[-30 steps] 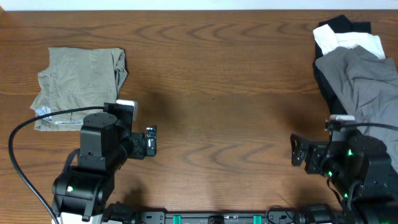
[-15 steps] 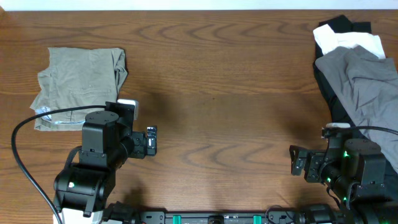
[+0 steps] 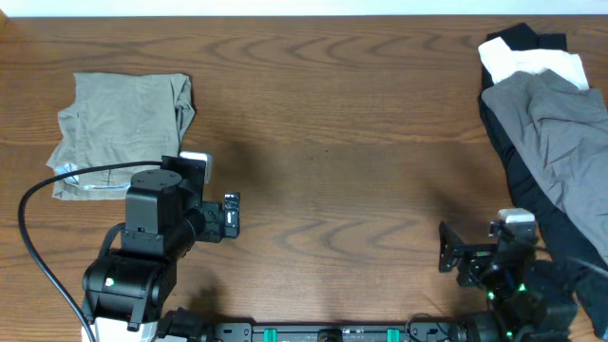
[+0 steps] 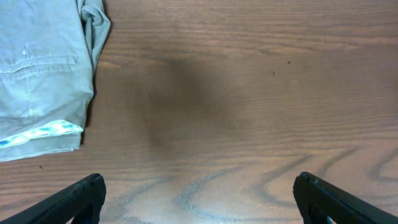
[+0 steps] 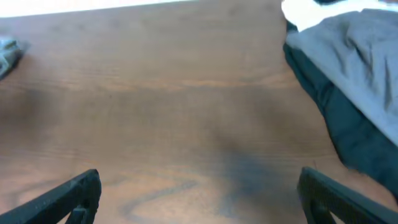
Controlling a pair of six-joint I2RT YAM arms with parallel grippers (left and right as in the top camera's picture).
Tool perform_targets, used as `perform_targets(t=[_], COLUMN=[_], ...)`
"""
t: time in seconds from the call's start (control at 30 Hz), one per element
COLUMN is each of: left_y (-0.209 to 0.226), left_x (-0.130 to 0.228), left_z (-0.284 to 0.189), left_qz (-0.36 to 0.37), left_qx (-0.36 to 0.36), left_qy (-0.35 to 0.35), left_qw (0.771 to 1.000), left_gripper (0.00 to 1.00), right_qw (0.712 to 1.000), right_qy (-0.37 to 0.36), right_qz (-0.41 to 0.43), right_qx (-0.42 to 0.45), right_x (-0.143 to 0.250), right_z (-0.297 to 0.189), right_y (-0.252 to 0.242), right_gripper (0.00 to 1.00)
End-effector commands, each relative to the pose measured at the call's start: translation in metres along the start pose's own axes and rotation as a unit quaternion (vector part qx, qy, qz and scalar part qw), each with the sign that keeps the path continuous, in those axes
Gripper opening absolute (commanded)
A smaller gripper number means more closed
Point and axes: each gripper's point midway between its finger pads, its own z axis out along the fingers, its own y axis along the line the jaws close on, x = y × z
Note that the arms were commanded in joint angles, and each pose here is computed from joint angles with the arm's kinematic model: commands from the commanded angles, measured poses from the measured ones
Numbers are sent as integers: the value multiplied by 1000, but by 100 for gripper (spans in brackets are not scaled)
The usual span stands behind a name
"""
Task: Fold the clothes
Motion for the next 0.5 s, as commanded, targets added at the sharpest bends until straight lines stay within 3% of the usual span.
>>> perform_targets(t=[0.0, 0.47], left_y=[0, 0], left_x=[0, 0], left_z=[0, 0], left_qz=[0, 0], left_qx=[-2, -2], left_qy=[0, 0], left_qw=[1000, 1000], left_gripper=[98, 98], right_qw=[1000, 975], right_qy=[-28, -209], right_qz=[-9, -73], right_qx=[-1, -32], right_x=[12, -7], right_z=[13, 61], right_y=[-4, 1], right_gripper=[99, 99])
